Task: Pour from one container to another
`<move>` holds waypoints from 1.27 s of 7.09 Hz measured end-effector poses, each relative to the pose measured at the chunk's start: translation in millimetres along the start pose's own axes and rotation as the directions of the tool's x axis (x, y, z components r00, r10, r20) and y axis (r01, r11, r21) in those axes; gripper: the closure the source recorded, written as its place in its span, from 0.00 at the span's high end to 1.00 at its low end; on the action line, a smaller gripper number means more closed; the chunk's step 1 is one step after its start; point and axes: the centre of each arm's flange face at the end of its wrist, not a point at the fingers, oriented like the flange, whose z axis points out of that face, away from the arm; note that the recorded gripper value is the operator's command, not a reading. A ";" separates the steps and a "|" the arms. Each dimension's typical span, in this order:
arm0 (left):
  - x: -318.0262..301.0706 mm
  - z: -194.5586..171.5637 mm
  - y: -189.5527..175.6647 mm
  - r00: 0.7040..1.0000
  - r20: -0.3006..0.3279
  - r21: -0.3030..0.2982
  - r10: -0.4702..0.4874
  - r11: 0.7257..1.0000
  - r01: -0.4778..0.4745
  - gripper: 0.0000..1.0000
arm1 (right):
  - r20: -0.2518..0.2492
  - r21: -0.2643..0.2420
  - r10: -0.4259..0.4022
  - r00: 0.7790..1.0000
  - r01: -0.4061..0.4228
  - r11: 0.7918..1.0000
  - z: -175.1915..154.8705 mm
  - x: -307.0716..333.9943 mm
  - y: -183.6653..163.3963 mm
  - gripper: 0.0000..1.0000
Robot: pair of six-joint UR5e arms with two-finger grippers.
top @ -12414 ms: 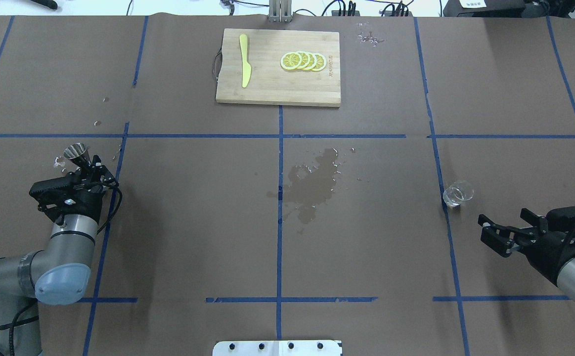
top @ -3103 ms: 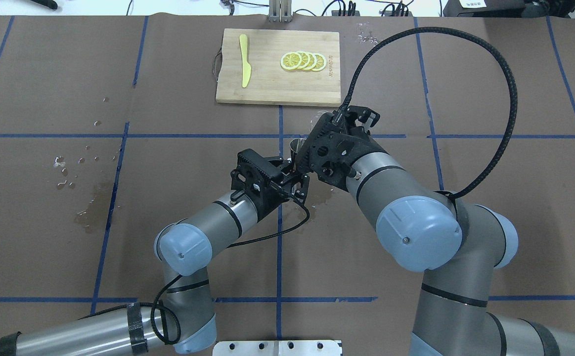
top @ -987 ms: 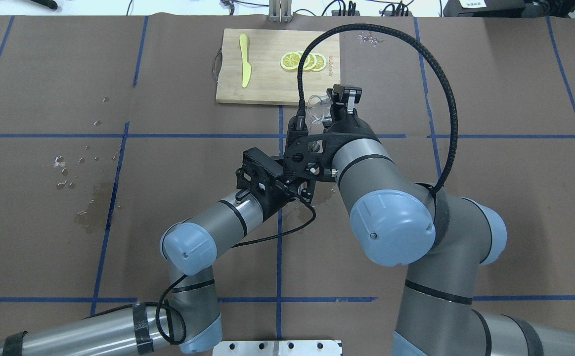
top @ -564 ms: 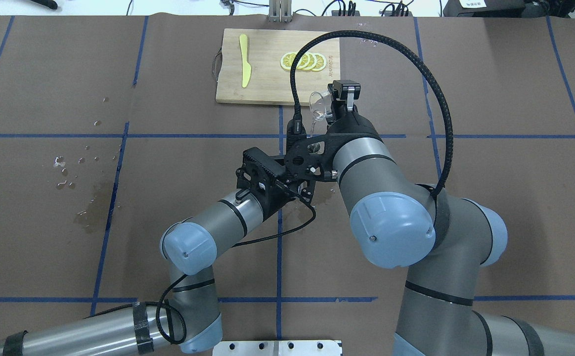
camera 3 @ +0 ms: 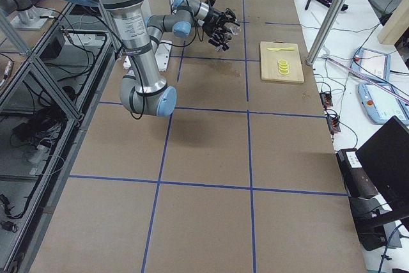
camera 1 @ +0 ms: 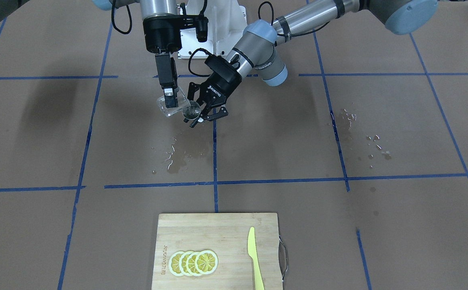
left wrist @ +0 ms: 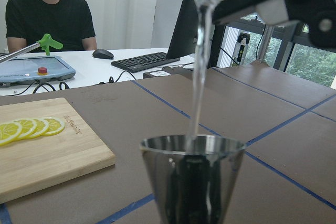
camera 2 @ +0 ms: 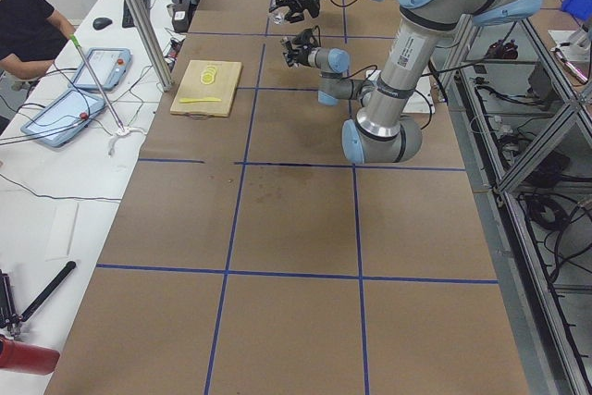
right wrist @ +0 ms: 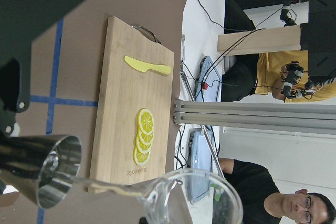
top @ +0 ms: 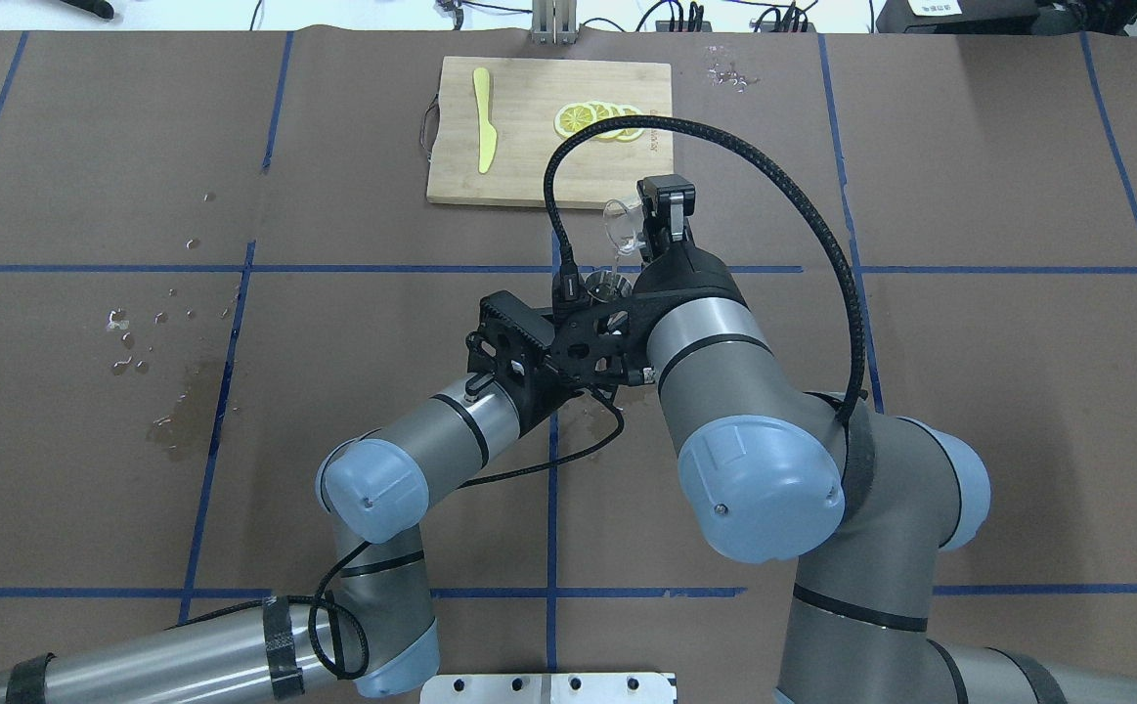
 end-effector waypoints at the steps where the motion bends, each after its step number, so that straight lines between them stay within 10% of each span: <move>1: -0.1 0.0 -0.1 1.000 0.000 0.000 0.000 1.000 0.000 0.00 | -0.004 -0.003 -0.029 1.000 0.029 1.000 -1.5 -2.5 -1.6 0.00; 5: -0.3 0.1 -0.2 1.000 0.000 0.000 0.000 1.000 0.000 0.00 | -0.020 -0.011 -0.086 0.996 0.086 0.996 -6.1 -3.9 -4.7 0.00; 9: -0.2 -0.2 -0.8 1.000 0.001 0.003 -0.001 1.000 0.001 0.00 | -0.031 0.014 0.078 0.996 -0.078 0.997 -15.1 6.0 -3.7 0.00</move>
